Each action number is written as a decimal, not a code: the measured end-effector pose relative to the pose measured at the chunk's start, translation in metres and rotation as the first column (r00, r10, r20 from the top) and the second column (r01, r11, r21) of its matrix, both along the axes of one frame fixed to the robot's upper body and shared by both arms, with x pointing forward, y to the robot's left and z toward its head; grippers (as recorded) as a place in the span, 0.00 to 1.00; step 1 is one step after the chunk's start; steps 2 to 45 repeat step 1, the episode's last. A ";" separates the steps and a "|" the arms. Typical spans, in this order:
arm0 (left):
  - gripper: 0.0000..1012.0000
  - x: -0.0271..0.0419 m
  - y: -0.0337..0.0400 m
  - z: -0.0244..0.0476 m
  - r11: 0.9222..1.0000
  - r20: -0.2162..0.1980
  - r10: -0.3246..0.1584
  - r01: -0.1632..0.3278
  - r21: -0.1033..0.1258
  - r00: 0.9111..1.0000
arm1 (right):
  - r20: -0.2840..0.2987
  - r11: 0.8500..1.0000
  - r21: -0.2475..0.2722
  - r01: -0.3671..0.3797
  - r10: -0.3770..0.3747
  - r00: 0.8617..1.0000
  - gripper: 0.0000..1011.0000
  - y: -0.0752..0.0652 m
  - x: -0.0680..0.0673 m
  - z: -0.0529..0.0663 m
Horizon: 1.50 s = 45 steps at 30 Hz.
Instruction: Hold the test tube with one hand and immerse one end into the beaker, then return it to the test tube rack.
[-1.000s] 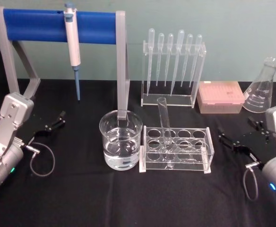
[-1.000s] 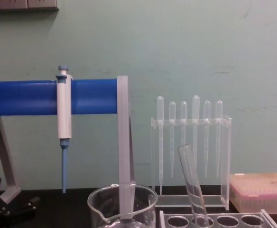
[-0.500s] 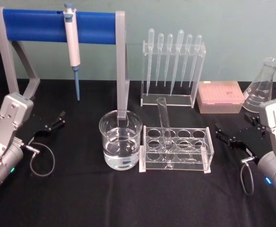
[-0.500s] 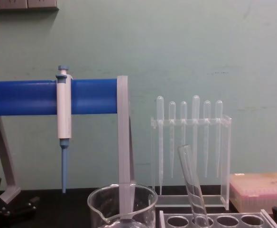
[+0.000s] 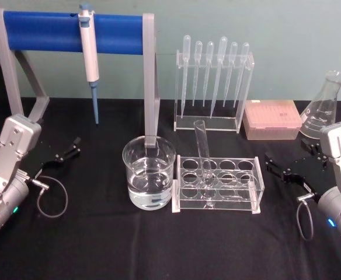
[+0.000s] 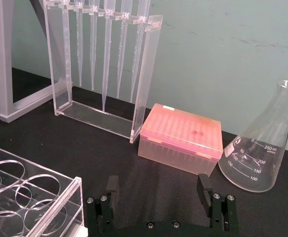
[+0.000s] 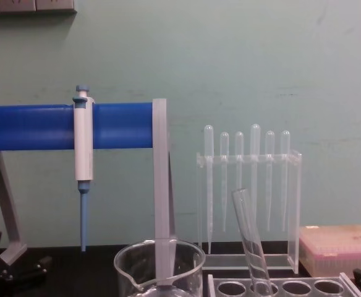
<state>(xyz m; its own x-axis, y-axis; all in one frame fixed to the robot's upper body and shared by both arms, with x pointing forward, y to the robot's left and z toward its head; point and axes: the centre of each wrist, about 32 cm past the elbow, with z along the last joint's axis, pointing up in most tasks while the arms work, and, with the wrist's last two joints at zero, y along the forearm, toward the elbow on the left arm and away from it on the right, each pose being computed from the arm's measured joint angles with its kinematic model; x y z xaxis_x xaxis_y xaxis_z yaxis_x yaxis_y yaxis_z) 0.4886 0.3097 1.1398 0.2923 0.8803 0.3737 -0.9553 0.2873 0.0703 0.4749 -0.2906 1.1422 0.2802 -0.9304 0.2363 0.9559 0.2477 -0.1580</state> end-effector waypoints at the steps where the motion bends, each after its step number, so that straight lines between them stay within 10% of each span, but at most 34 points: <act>1: 0.99 0.0000 0.0000 0.0000 1.000 0.000 0.000 0.000 0.000 1.000 | 0.000 1.000 0.000 0.000 0.000 1.000 0.99 0.000 0.000 0.000; 45: 0.99 0.0000 0.0000 0.0000 1.000 0.000 0.000 0.000 0.000 1.000 | 0.000 1.000 0.000 0.000 0.000 1.000 0.99 0.000 0.000 0.000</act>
